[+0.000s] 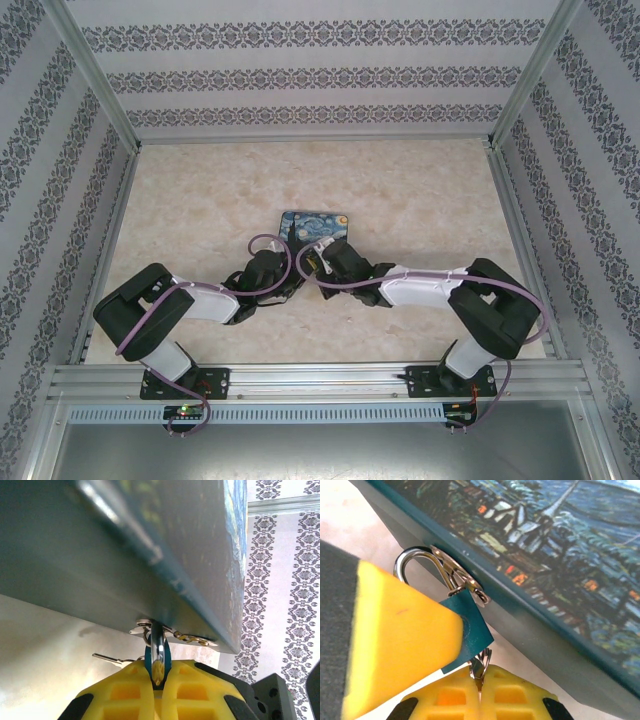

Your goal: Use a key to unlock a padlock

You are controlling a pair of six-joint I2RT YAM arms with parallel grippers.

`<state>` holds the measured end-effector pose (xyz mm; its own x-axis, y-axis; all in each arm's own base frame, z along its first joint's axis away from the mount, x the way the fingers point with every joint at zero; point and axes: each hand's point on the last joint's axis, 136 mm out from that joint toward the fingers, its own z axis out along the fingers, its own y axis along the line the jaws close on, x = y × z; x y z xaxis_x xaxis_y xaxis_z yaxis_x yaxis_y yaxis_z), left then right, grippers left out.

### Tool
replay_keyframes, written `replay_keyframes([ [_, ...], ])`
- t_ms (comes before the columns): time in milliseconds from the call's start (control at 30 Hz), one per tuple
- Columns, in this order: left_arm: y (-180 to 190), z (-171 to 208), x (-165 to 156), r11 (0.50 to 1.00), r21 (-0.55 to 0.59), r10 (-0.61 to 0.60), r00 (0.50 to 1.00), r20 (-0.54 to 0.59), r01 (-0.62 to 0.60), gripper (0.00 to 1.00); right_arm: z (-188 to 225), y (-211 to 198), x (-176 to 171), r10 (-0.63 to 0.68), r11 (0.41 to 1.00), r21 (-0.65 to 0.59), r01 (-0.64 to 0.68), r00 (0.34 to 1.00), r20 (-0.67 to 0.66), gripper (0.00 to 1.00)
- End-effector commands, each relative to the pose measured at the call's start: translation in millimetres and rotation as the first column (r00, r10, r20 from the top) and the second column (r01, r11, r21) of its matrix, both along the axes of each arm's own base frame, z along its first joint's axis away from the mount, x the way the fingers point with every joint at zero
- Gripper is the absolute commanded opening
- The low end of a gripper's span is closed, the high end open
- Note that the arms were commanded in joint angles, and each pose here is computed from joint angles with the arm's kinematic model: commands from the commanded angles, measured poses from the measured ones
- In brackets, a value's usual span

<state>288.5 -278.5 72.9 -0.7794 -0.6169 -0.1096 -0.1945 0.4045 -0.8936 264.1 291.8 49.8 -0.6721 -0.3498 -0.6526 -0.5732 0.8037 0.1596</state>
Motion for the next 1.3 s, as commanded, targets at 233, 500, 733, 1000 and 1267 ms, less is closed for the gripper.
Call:
replay_keyframes([
  [233,2,3,-2,0.999,0.043,-0.025,0.999,0.023,0.024,0.21,31,-12,-20,-0.042,0.976,0.211,0.06,0.995,-0.087,0.55],
  [500,7,-2,-6,0.997,0.069,-0.028,0.999,0.022,0.027,0.4,33,-27,-27,-0.179,0.917,0.319,0.239,0.962,-0.206,0.63],
  [733,20,3,-13,0.994,0.106,-0.018,0.999,0.037,0.014,0.56,39,-22,-25,-0.208,0.856,0.418,0.304,0.943,-0.261,0.64],
  [1000,49,35,-14,0.968,0.248,-0.004,0.994,0.109,-0.023,0.85,46,-12,-8,-0.205,0.846,0.434,0.31,0.94,-0.271,0.64],
  [1267,80,53,-3,0.943,0.327,0.022,0.993,0.12,-0.06,0.97,47,-2,16,-0.205,0.841,0.441,0.313,0.939,-0.275,0.64],
])
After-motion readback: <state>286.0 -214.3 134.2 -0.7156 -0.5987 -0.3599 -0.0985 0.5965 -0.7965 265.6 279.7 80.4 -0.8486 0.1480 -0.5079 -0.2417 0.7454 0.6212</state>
